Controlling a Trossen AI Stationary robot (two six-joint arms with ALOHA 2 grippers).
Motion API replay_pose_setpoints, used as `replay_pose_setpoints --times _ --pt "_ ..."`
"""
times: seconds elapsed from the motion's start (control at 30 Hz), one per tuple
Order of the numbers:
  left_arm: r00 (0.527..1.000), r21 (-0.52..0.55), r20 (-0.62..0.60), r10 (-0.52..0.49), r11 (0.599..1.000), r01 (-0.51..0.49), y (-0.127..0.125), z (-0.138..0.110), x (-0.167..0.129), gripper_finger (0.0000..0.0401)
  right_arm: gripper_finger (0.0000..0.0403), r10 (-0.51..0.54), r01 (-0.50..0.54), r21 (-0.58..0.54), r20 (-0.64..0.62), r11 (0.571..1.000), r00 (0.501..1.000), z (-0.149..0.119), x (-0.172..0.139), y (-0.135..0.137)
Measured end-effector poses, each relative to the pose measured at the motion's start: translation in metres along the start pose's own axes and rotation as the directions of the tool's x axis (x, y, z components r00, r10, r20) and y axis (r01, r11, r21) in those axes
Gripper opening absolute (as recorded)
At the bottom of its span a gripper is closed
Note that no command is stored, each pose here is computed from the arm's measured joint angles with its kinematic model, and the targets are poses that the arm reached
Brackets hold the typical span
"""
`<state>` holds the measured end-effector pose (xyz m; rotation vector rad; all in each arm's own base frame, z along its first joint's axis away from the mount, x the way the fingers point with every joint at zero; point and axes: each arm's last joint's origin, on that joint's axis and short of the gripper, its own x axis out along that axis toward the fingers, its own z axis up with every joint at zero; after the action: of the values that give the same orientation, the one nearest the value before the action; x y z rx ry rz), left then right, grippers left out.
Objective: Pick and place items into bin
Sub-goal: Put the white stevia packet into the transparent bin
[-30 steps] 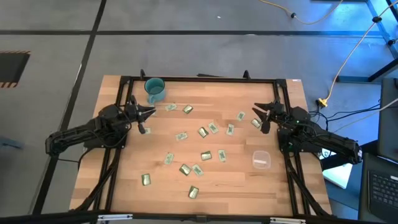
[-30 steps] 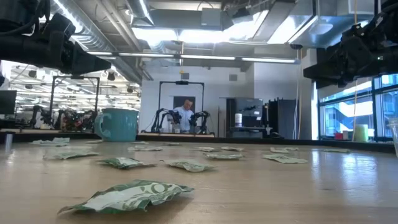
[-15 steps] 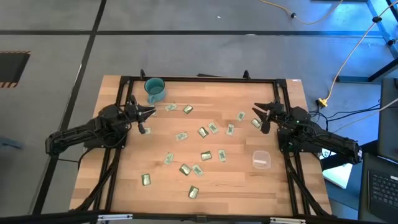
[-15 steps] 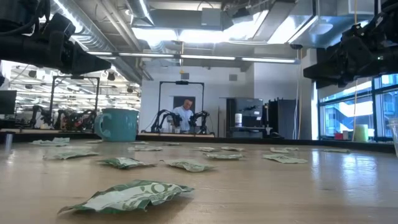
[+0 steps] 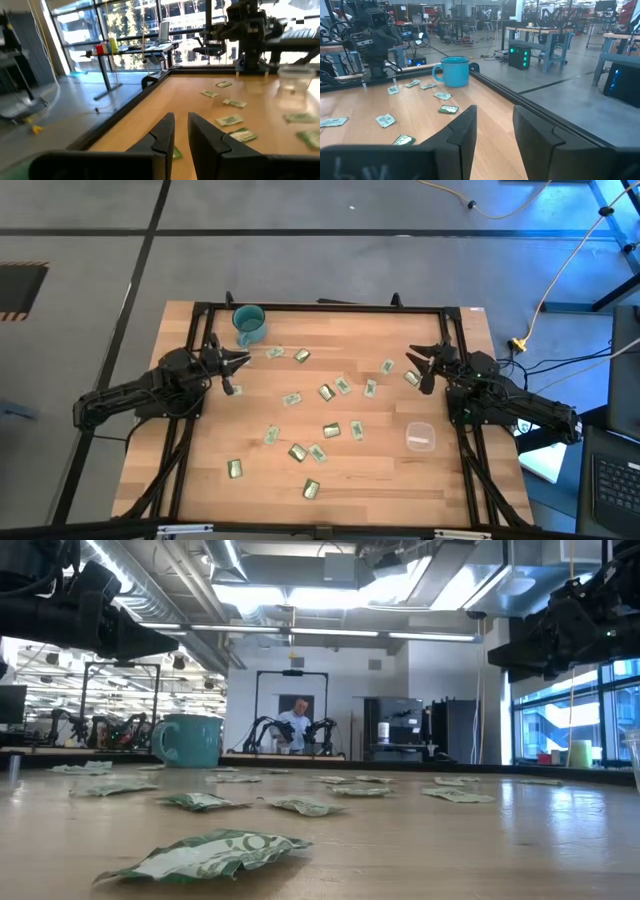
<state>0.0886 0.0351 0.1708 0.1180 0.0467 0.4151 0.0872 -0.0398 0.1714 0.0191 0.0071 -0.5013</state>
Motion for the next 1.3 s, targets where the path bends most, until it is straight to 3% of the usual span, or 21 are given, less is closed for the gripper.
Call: replay_pose_setpoints --times 0.23,0.8,1.0,1.17,1.3 --pt "1.000 0.107 0.000 0.005 0.994 -0.005 0.000 0.000 0.000 0.0047 0.0132 0.000 0.000 0.000 0.000 1.000 1.000 0.000 0.000 0.000" --pt "0.996 0.101 0.076 0.037 0.994 -0.044 0.002 0.008 0.000 0.0049 0.0132 0.000 0.000 0.019 0.001 1.000 1.000 0.000 0.000 0.000" --pt "0.998 0.050 0.031 -0.048 0.998 0.047 -0.001 0.004 0.004 0.0095 0.0132 0.000 -0.002 0.085 0.016 0.996 1.000 0.002 0.000 0.000" --pt "0.997 -0.047 -0.062 -0.035 0.998 0.032 -0.001 0.001 0.013 0.0144 0.0132 -0.012 0.009 0.085 0.032 0.996 0.999 0.003 0.000 0.000" --pt "0.988 -0.084 -0.136 -0.070 0.995 0.059 0.000 0.021 0.023 0.0153 0.0132 -0.061 0.054 0.093 0.081 0.994 0.995 0.008 0.000 -0.002"
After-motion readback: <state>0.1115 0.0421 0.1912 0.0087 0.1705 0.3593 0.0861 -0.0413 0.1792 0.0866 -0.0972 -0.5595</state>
